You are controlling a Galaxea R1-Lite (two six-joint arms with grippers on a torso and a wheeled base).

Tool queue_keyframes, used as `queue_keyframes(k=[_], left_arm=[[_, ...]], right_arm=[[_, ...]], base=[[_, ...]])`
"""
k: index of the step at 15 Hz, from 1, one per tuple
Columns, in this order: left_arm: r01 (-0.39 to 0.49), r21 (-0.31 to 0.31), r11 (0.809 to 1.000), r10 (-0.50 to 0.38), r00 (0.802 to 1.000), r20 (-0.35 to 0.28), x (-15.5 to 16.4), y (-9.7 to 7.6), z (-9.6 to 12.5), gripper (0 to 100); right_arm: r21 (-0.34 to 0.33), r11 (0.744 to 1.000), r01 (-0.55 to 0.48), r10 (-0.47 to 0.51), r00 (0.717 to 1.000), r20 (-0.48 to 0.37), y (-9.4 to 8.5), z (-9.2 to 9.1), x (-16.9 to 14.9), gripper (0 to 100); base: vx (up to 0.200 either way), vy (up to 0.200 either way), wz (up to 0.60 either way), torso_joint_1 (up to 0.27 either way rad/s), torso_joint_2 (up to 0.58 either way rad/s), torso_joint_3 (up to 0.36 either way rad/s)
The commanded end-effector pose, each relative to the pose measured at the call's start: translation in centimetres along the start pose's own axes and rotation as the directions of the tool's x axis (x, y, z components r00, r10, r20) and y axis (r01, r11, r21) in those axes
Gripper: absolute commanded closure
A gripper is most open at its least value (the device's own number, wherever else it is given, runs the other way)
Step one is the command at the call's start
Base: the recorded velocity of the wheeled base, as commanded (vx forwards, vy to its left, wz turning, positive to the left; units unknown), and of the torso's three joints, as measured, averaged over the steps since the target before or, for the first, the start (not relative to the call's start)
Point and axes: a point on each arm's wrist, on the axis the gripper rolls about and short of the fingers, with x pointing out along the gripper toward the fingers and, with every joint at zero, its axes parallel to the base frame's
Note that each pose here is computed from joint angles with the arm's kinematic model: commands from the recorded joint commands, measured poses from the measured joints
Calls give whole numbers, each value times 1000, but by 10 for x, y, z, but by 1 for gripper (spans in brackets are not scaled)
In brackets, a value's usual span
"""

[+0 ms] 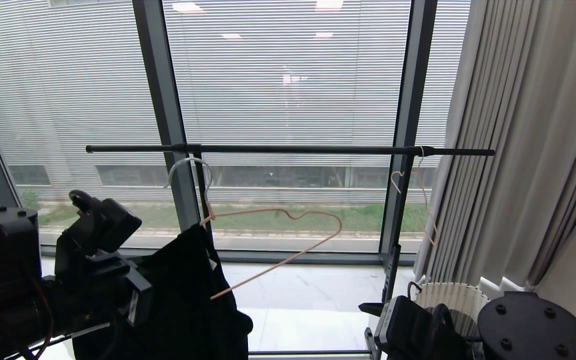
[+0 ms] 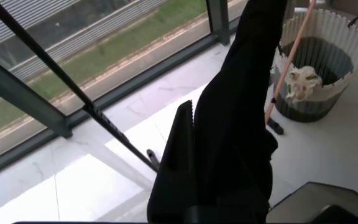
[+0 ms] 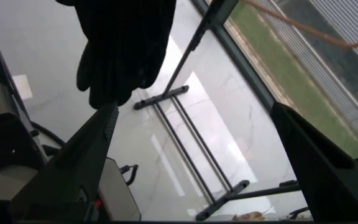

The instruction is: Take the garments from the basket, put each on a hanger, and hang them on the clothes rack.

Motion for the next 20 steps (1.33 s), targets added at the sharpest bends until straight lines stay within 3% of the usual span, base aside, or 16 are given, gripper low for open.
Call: queue_keyframes(k=[1,3,7,14,20], left_arm=[[-22,26,999,19,996,84,-3,6,23,100],[-2,48,999,-3,994,111,-5,1,29,100],[55,85,995,-67,987,144,-8,-13,35,100],[93,103,990,-108,982,152,-7,-21,37,100],[124,119,985,-142,978,156,-6,-28,39,100]], right_arm=[[111,994,-5,6,1000,-7,4,5,18,0],[196,981,5,-6,1000,1,5,13,35,0],[347,924,159,-175,984,15,6,31,87,0],[346,916,200,-215,977,4,6,30,96,0],[327,931,160,-173,985,8,23,30,95,0]], base=[[0,0,0,0,0,0],[0,0,0,0,0,0],[0,0,0,0,0,0],[0,0,0,0,0,0],[0,0,0,0,0,0]])
